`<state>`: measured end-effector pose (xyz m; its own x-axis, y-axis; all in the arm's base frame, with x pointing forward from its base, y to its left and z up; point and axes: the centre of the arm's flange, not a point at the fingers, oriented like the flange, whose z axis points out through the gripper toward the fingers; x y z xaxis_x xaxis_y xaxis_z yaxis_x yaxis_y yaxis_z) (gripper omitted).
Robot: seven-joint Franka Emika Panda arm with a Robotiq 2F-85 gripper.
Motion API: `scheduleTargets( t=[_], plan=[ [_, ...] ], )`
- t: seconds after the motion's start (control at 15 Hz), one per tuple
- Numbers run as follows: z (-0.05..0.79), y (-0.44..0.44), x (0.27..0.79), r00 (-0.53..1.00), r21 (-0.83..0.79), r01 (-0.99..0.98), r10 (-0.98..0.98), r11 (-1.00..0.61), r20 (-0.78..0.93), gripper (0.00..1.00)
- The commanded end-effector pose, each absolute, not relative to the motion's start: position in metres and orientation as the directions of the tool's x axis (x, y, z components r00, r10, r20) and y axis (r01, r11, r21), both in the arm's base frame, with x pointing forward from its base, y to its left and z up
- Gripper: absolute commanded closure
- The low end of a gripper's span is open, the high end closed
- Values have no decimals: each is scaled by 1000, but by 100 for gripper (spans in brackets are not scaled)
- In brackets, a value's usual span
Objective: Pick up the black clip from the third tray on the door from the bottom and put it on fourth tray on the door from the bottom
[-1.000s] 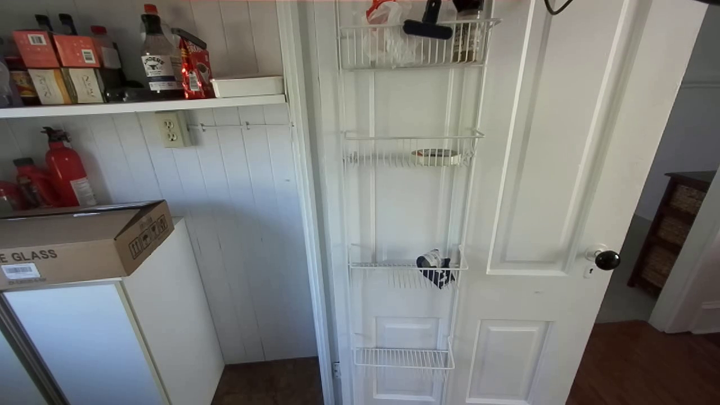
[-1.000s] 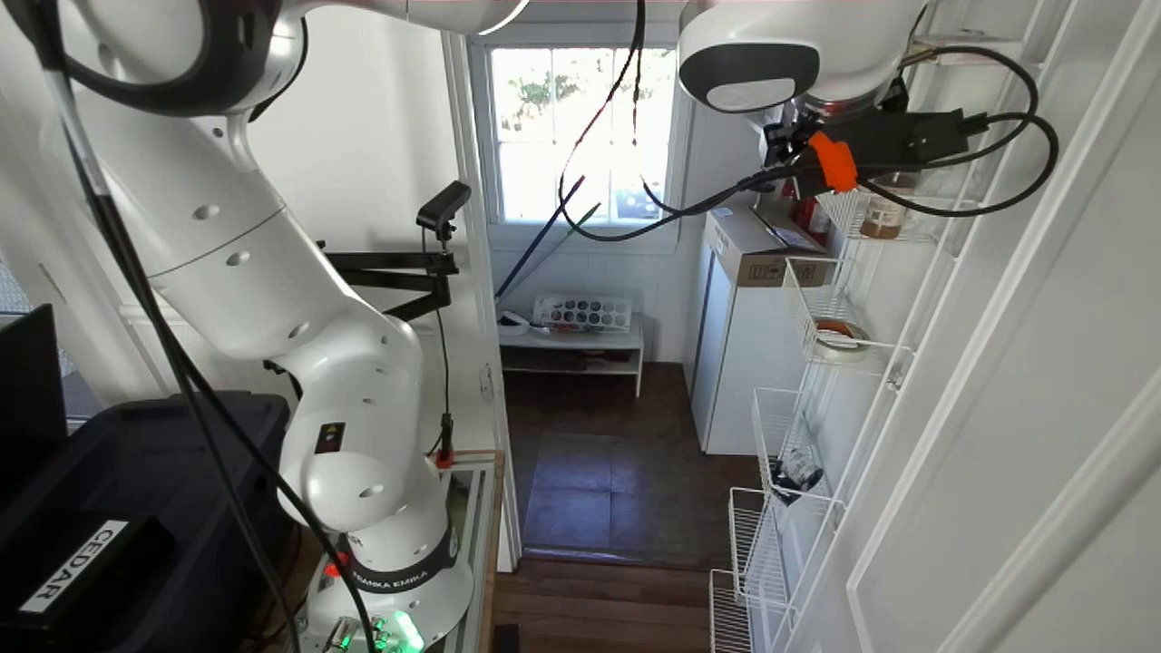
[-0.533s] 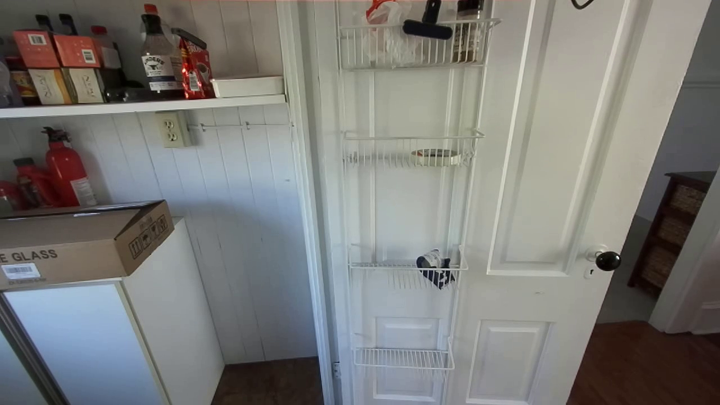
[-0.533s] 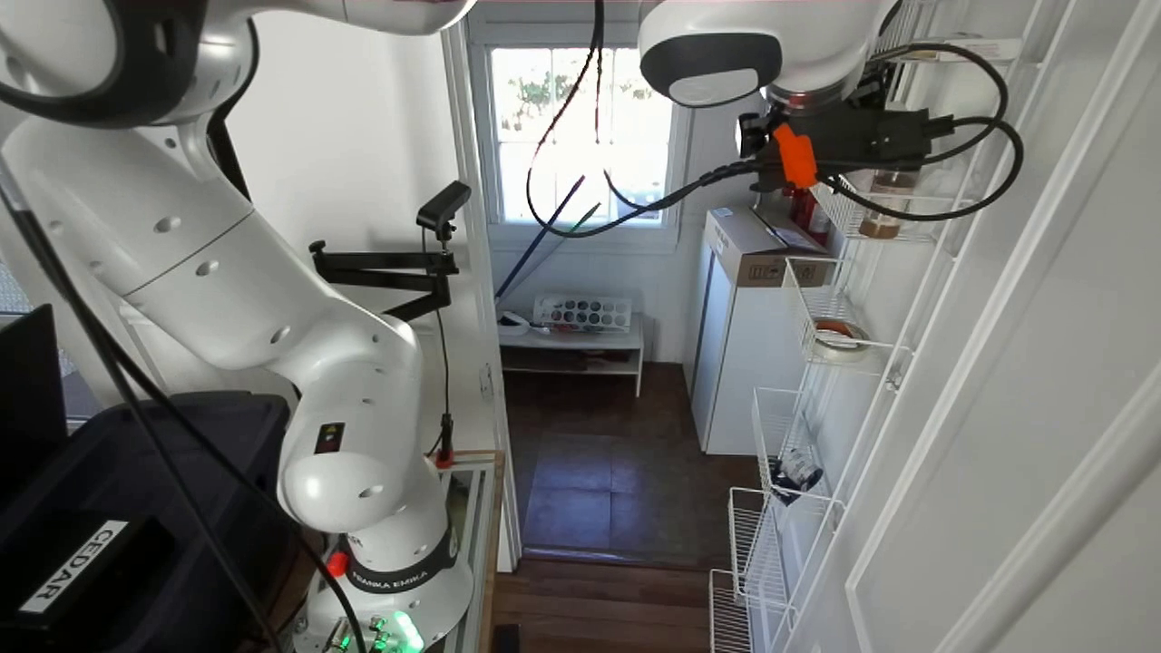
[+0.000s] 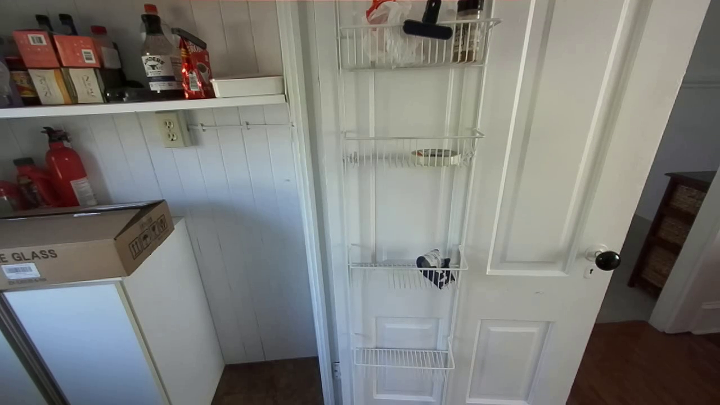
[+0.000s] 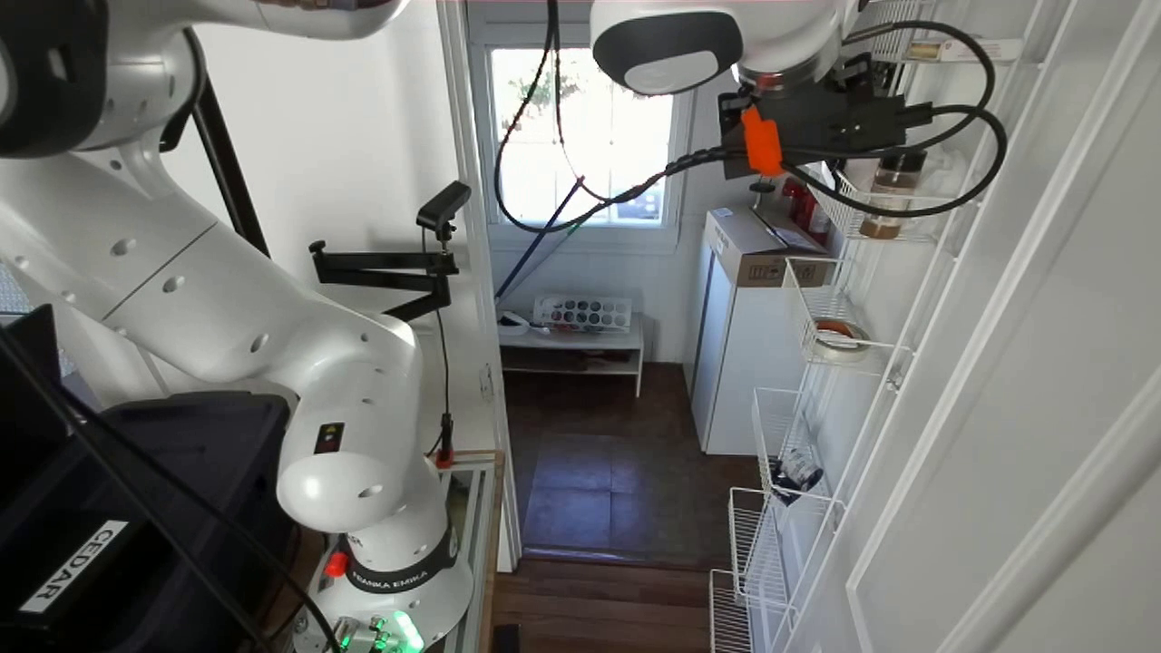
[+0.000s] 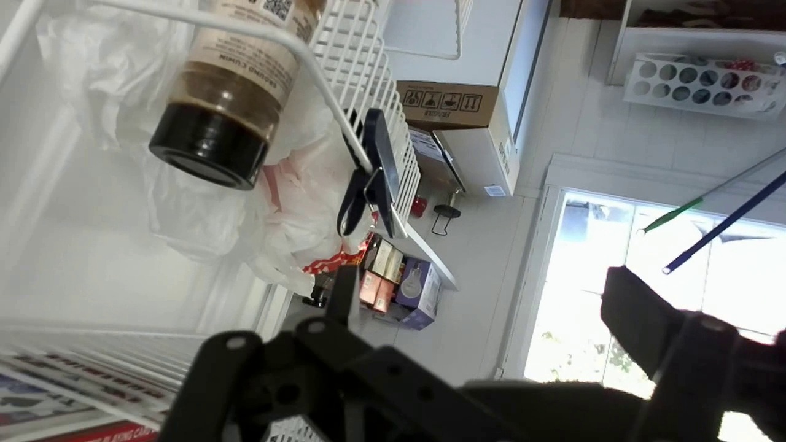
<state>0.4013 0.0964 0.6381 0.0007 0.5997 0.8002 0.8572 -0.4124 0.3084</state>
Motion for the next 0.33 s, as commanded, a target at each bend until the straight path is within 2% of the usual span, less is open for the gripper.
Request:
scheduleTargets(
  t=[0.0,0.2,0.27],
  plan=[
    [644,82,377,26,301,846,596,-441,803,0],
    [646,74,370,33,304,835,593,-458,805,0],
    [644,81,387,13,307,841,585,-445,811,0]
  ],
)
